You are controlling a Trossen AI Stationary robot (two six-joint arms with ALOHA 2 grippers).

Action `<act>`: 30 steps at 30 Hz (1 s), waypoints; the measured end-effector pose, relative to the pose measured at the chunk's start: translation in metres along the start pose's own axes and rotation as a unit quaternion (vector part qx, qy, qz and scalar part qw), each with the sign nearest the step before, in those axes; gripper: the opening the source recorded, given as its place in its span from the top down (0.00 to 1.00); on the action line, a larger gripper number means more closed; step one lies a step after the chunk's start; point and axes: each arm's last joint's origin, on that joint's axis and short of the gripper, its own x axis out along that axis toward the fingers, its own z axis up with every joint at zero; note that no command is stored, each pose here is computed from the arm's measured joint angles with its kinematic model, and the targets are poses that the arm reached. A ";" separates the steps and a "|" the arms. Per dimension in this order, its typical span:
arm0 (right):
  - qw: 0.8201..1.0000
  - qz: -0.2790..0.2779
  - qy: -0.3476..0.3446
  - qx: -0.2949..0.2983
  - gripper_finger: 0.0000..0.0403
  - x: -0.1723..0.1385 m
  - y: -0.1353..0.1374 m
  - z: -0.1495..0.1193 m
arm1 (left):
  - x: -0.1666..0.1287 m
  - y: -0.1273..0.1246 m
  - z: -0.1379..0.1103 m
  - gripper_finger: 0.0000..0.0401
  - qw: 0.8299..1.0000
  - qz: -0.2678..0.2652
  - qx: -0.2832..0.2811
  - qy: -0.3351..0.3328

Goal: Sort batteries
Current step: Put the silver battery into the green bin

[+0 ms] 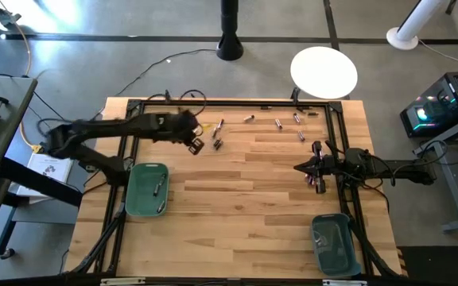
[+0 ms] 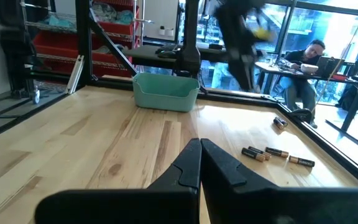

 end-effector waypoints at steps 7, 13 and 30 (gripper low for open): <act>1.000 0.000 0.000 0.000 1.00 0.000 0.000 0.000 | -0.075 -0.010 -0.048 0.93 0.993 -0.029 -0.115 0.003; 1.000 0.000 0.000 0.000 1.00 0.000 0.000 0.000 | -0.100 -0.018 -0.093 0.93 0.977 -0.001 -0.191 0.092; 1.000 0.000 0.000 0.000 1.00 0.000 0.000 0.000 | -0.044 -0.035 -0.170 0.93 0.926 0.153 -0.239 0.250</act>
